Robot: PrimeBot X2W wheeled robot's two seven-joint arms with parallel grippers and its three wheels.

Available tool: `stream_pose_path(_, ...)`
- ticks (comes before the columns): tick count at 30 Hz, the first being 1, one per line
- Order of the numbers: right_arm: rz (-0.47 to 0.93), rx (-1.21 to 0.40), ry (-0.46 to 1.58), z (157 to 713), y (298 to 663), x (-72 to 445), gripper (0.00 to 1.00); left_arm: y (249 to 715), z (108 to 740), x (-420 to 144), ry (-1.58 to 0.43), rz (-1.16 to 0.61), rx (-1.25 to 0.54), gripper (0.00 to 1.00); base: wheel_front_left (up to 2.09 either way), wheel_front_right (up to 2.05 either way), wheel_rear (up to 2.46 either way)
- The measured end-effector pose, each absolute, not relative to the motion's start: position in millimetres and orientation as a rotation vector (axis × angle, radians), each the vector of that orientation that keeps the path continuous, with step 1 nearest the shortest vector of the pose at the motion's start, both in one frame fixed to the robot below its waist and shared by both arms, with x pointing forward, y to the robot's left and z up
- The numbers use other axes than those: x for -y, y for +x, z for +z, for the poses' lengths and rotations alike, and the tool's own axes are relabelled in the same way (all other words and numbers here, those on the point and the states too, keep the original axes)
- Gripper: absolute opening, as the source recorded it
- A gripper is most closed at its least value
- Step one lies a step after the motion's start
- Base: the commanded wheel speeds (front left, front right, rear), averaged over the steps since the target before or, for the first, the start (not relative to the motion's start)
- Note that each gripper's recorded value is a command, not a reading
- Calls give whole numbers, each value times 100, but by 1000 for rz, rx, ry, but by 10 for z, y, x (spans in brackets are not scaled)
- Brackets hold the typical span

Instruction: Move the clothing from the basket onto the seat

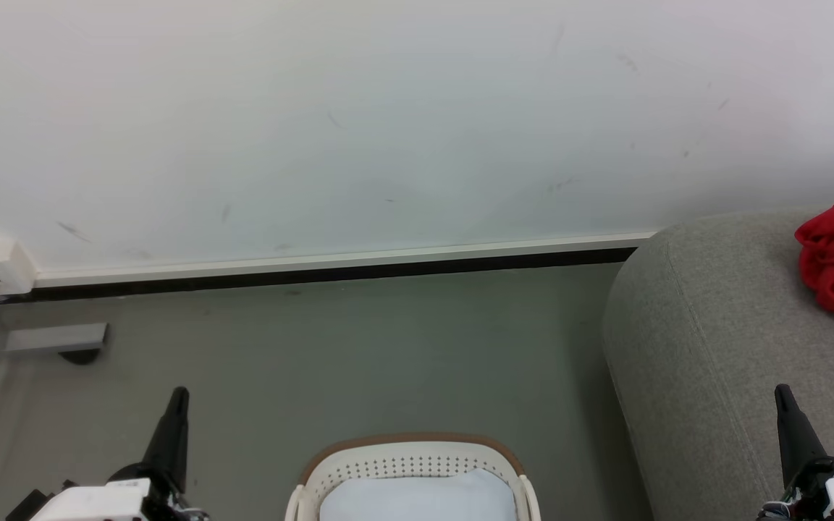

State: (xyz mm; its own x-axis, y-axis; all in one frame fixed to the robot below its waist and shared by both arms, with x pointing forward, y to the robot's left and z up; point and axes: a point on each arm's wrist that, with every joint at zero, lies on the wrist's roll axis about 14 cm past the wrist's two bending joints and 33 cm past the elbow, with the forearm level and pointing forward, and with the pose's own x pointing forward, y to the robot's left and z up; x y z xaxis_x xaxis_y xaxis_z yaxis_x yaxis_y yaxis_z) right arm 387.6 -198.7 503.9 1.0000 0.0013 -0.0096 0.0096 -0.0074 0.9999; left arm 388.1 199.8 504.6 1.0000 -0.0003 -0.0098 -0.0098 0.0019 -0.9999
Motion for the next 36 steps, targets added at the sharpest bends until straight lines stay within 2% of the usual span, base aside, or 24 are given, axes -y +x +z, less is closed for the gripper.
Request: stream_pose_path(36, -7, -9, 1578, 5039, 3876, 1987, 0, 3881, 5049, -1998, -1569, 6, -7, 0, 0, 0, 0)
